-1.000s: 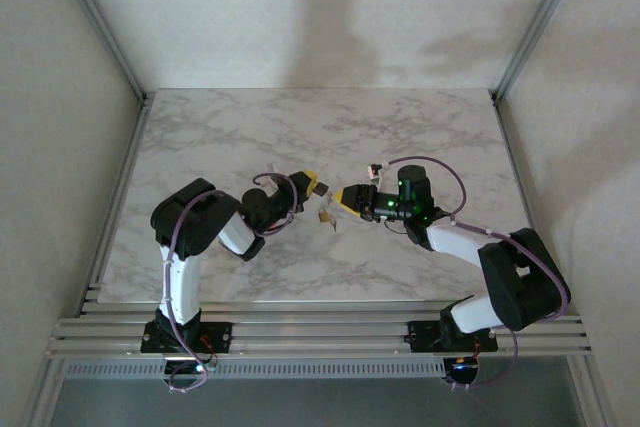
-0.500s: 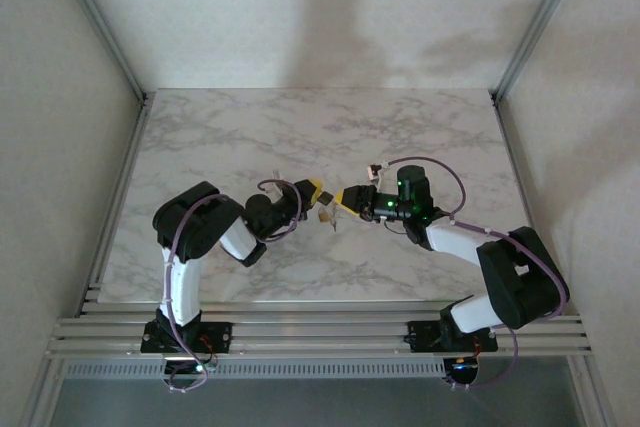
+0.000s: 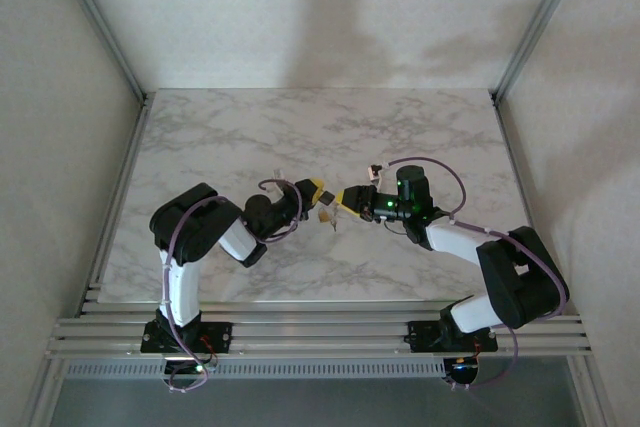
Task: Lock with the key
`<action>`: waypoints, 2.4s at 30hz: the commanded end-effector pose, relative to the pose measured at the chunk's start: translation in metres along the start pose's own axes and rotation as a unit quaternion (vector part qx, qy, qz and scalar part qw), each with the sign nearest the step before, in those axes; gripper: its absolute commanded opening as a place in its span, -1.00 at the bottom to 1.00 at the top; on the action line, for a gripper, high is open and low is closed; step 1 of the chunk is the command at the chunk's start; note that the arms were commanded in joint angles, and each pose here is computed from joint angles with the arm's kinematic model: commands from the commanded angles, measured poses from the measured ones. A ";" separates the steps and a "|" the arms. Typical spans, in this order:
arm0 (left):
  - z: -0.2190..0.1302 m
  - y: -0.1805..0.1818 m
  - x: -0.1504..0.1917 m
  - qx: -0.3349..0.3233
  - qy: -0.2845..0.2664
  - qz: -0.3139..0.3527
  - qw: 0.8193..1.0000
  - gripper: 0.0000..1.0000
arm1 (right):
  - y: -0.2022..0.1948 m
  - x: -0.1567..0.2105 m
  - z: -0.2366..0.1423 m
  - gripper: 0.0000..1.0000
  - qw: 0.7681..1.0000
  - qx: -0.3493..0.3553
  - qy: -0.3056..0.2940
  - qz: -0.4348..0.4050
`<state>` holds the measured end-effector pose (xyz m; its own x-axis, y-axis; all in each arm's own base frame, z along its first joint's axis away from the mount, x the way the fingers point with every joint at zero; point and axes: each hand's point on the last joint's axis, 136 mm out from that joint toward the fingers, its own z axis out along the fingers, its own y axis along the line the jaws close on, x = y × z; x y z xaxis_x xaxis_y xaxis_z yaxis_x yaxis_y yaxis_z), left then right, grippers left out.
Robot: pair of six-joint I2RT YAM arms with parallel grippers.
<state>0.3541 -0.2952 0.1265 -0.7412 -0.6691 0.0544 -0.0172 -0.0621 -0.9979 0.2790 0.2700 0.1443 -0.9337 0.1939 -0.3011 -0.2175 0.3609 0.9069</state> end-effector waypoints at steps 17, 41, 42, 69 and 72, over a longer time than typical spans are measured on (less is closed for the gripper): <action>-0.007 -0.090 0.012 0.167 0.007 0.033 0.985 -1.00 | 0.015 0.003 0.011 -0.63 0.999 -0.026 0.016 -0.017; -0.007 -0.104 -0.008 0.188 -0.038 0.027 0.981 -1.00 | 0.017 0.002 0.007 -1.00 0.999 -0.029 0.003 -0.013; -0.007 -0.105 -0.010 0.190 -0.041 0.026 0.981 -1.00 | 0.018 0.002 0.006 -1.00 0.999 -0.031 0.003 -0.013; -0.012 -0.115 -0.044 0.201 -0.071 0.031 0.977 -1.00 | 0.026 0.001 -0.002 -1.00 0.999 -0.036 -0.006 -0.027; -0.013 -0.112 -0.049 0.195 -0.070 0.037 0.978 -1.00 | 0.027 -0.003 -0.010 -1.00 0.999 -0.032 -0.017 -0.030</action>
<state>0.3952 -0.2620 0.1516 -0.6299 -0.7741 0.0631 0.0406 -0.1139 -0.9927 0.2777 0.2763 0.1651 -0.9167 0.2063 -0.3421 -0.2675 0.3191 0.9092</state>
